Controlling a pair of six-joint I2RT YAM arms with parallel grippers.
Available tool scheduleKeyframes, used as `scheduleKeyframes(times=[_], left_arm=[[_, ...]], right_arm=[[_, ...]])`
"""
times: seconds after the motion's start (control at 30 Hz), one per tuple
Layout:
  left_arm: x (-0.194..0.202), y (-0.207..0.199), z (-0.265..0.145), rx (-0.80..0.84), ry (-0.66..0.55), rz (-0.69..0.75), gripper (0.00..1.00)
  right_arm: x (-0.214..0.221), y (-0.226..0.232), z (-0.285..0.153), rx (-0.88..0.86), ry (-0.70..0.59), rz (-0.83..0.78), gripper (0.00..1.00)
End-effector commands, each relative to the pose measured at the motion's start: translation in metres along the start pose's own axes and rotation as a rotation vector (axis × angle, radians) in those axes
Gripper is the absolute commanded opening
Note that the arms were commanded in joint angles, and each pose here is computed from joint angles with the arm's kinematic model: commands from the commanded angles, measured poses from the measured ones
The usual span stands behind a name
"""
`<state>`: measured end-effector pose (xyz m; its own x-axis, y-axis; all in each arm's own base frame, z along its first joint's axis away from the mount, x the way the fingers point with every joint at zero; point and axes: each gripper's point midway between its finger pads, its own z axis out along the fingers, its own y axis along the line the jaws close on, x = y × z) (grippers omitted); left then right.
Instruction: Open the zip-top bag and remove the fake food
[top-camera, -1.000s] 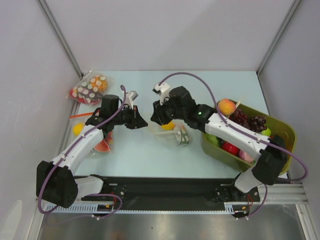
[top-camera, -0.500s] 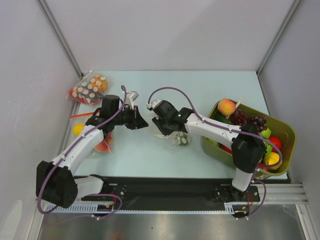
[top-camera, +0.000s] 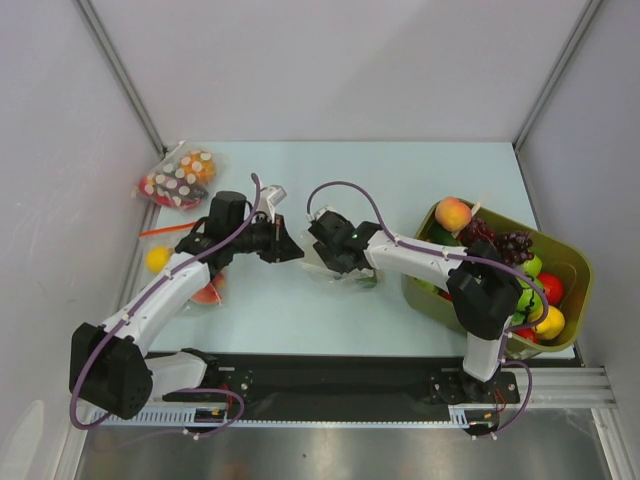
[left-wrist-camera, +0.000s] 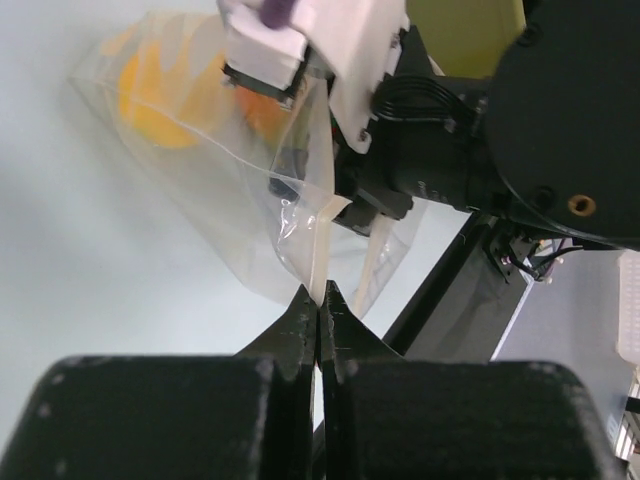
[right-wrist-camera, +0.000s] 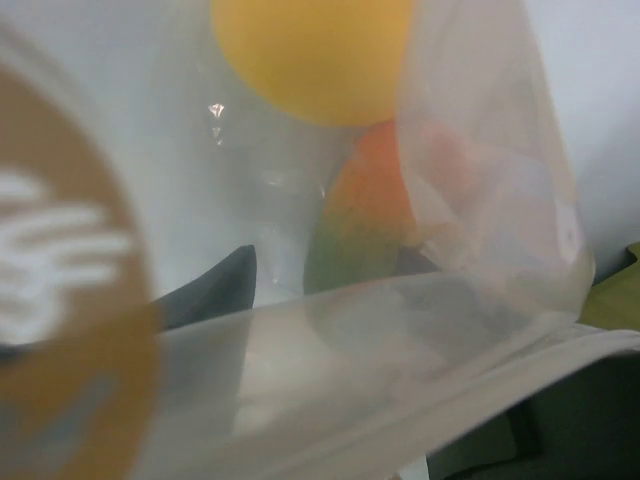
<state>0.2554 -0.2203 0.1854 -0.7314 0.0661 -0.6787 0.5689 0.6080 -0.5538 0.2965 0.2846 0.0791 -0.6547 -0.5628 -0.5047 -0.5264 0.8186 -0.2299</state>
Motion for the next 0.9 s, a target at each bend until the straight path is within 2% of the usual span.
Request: scheduleKeyframes(times=[0.0, 0.33, 0.67, 0.87], left_arm=[[-0.027, -0.023, -0.013, 0.062, -0.082, 0.087, 0.00], [-0.024, -0.023, -0.011, 0.066, -0.072, 0.085, 0.00], [-0.021, -0.024, -0.005, 0.076, -0.056, 0.075, 0.00], [-0.037, -0.023, 0.005, 0.020, -0.076, 0.066, 0.00]], right_arm=[[0.020, -0.034, 0.013, 0.115, 0.057, 0.050, 0.64], [0.049, -0.045, 0.026, 0.153, 0.142, 0.092, 0.74], [0.086, -0.060, 0.031, 0.219, 0.232, 0.128, 0.76], [0.100, -0.061, 0.031, 0.204, 0.258, 0.171, 0.78]])
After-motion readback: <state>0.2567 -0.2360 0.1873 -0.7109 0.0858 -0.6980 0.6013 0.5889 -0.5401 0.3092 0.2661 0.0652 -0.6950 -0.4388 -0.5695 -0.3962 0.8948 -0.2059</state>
